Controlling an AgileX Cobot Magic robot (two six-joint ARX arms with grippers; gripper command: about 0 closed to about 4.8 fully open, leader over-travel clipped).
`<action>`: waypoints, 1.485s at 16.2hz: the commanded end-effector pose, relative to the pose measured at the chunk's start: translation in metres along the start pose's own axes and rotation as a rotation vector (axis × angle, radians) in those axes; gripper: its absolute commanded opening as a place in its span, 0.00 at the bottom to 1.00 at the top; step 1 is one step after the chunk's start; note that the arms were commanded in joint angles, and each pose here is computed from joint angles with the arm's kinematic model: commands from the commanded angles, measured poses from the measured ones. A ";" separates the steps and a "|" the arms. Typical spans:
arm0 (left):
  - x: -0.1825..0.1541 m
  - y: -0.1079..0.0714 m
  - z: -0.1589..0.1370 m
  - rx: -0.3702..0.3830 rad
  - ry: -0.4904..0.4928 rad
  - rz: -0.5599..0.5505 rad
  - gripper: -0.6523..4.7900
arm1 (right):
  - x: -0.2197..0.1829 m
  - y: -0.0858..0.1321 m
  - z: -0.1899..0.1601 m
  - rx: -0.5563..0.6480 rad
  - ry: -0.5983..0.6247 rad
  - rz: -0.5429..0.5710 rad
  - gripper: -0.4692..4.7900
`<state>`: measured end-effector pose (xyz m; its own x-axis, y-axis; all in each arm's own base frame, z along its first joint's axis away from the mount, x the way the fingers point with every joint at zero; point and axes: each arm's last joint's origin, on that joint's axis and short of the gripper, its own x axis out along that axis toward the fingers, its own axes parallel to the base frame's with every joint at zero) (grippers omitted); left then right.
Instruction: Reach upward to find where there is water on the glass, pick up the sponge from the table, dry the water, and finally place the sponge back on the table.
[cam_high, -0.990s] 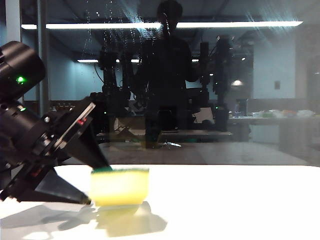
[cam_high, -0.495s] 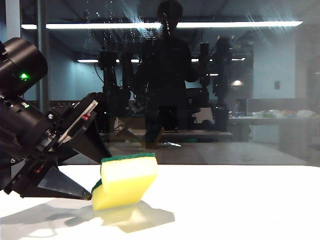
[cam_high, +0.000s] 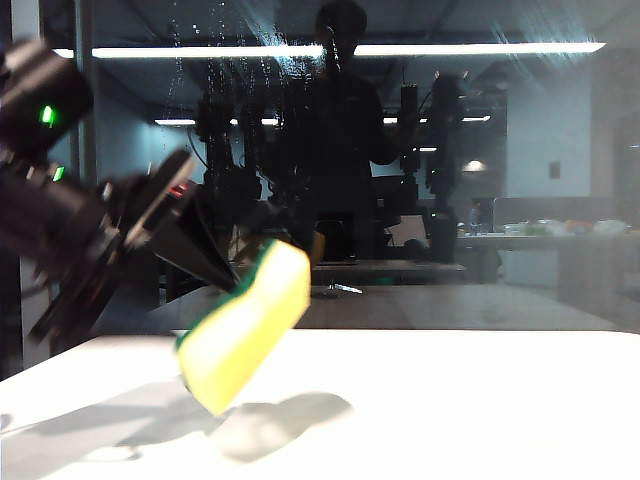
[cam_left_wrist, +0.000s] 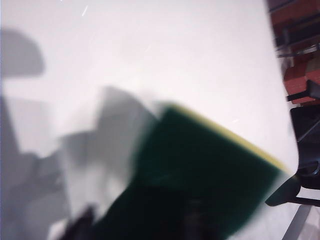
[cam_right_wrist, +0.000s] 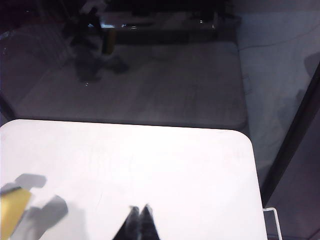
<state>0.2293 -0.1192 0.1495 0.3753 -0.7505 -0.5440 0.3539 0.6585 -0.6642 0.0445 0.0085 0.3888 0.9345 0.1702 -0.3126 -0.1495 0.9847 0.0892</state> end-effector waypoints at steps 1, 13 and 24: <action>-0.005 -0.012 0.015 0.091 -0.060 -0.026 0.11 | -0.001 0.000 0.002 0.004 -0.023 -0.003 0.08; -0.011 -0.026 0.040 0.095 -0.101 0.019 0.83 | -0.001 0.000 0.002 0.004 -0.023 -0.002 0.08; -0.011 -0.019 0.032 0.045 -0.045 0.141 1.00 | -0.001 0.000 0.002 0.004 -0.019 -0.002 0.08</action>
<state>0.2462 -0.1231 0.1844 0.4498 -0.6783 -0.5809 0.3704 0.7336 -0.5698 0.0443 0.0084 0.3888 0.9345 0.1702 -0.3126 -0.1495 0.9847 0.0892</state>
